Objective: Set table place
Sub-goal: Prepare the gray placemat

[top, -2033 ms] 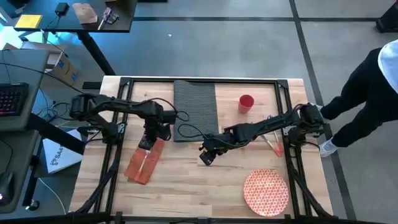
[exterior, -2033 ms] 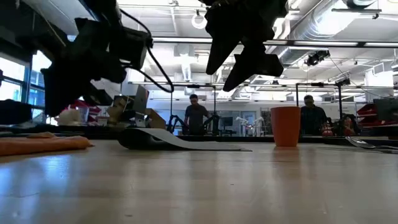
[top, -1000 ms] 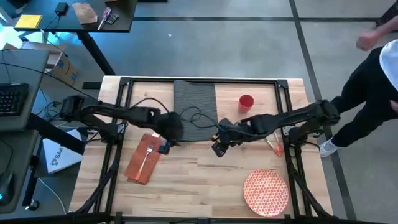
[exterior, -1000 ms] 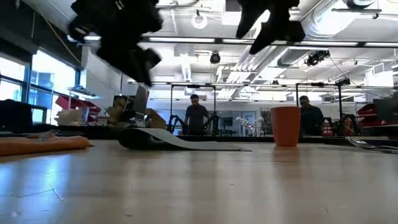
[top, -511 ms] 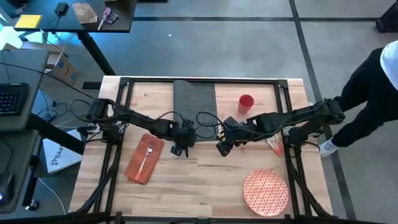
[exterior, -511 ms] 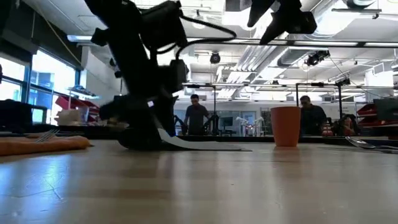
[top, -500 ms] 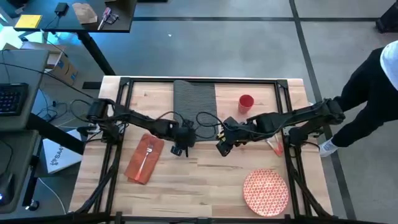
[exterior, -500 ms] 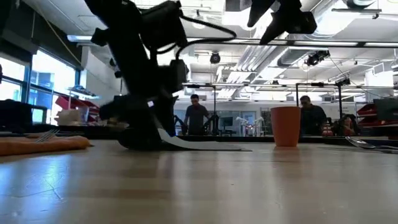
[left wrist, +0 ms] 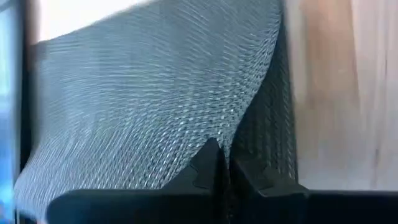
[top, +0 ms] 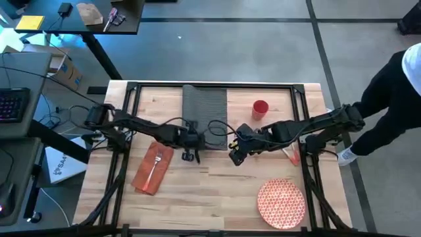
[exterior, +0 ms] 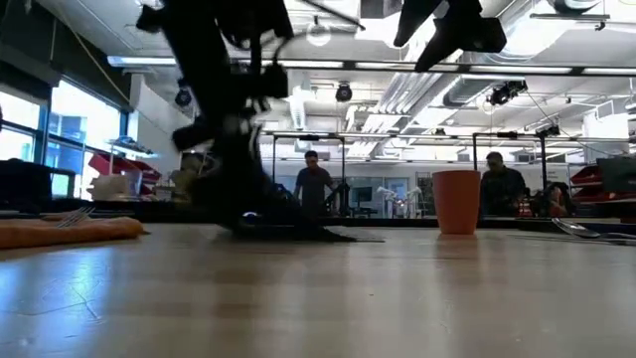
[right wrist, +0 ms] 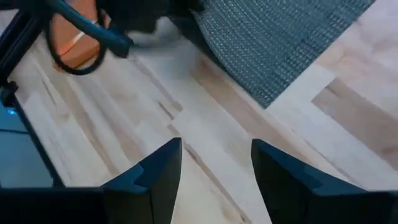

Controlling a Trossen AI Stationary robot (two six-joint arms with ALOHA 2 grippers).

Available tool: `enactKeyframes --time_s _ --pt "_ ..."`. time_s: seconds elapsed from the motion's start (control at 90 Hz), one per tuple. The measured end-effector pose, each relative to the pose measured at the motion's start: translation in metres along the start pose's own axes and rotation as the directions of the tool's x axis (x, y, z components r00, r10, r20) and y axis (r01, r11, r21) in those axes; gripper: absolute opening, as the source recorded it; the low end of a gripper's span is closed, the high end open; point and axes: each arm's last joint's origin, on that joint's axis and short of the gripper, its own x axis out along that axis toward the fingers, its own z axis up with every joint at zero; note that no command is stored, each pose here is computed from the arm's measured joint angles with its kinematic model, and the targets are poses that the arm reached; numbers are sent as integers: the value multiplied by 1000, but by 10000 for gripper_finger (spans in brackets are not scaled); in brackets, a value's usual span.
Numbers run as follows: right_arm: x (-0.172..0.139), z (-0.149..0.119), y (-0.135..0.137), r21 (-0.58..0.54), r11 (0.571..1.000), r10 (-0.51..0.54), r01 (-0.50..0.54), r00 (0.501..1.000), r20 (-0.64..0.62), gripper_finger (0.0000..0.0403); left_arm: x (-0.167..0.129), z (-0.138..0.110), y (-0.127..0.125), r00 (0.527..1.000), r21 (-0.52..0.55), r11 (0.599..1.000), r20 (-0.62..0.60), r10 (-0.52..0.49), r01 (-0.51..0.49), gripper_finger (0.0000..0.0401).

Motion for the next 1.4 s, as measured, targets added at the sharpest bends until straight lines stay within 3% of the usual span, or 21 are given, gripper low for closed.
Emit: enactKeyframes --time_s 0.122,0.289,0.489,0.6,0.656,0.789,0.922,1.033,1.2,1.3,1.4 --pt "14 1 0 0 999 -36 36 999 -17 177 -40 2 15 991 -301 953 114 76 -38 0" --pt "45 3 6 -18 1000 -24 23 998 -52 177 -79 -20 22 952 -625 779 203 230 -54 0" --pt "94 13 16 8 999 42 -42 999 -7 177 -78 -59 6 920 -811 585 247 305 24 0" --pt "122 18 21 33 995 94 -95 995 32 167 -83 -69 -2 883 -843 527 326 337 110 0" --pt "136 19 23 41 991 124 -126 991 48 155 -89 -71 -4 856 -844 514 375 357 155 0" --pt "165 16 28 30 985 169 -172 982 81 111 -103 -75 -5 816 -820 534 446 368 207 0" --pt "190 11 21 35 993 111 -114 989 94 54 -109 -80 -7 809 -805 547 471 352 231 0" --pt "207 8 14 40 996 74 -77 994 75 10 -108 -85 -9 801 -815 527 473 366 240 0" --pt "227 -3 8 85 993 79 -76 996 -36 5 -110 -88 -9 780 -842 479 467 417 248 0" --pt "226 -10 8 113 992 58 -47 993 -99 2 -111 -89 -10 777 -841 484 468 421 244 0" --pt "211 -23 7 111 993 -28 50 982 -186 1 -112 -89 -11 776 -830 508 473 417 232 1"
